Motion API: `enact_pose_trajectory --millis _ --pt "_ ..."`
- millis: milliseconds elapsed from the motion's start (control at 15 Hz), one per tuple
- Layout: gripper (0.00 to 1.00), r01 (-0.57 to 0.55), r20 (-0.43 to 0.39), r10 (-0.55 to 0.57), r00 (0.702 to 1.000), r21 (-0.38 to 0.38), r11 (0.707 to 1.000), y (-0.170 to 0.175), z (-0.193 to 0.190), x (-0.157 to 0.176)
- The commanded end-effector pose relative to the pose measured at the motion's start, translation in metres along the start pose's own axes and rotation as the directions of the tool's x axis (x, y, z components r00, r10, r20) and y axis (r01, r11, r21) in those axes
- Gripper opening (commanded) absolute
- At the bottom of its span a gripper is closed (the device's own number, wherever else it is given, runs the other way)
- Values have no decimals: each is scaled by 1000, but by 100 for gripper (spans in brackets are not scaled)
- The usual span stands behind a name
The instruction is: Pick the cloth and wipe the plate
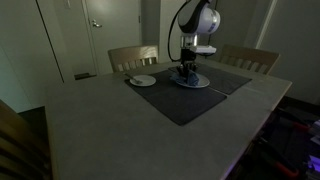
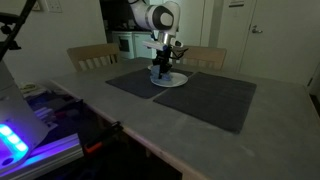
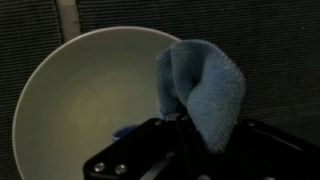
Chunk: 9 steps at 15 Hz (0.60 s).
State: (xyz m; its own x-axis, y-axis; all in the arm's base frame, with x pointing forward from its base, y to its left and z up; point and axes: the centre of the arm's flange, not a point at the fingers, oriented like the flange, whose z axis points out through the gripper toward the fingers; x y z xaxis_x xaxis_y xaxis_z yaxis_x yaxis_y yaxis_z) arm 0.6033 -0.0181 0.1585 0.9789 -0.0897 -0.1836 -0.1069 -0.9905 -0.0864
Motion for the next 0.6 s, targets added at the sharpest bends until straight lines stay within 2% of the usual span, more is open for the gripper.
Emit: enact_pose_trajectory --millis 0,267,400,533 --pt "3 -11 -37 9 999 -51 999 10 9 7" --pt "3 -105 54 113 992 -146 984 36 3 1" --pt "3 -158 30 168 985 -219 963 51 1 0" --pt "3 -207 -64 197 978 -311 927 64 2 3"
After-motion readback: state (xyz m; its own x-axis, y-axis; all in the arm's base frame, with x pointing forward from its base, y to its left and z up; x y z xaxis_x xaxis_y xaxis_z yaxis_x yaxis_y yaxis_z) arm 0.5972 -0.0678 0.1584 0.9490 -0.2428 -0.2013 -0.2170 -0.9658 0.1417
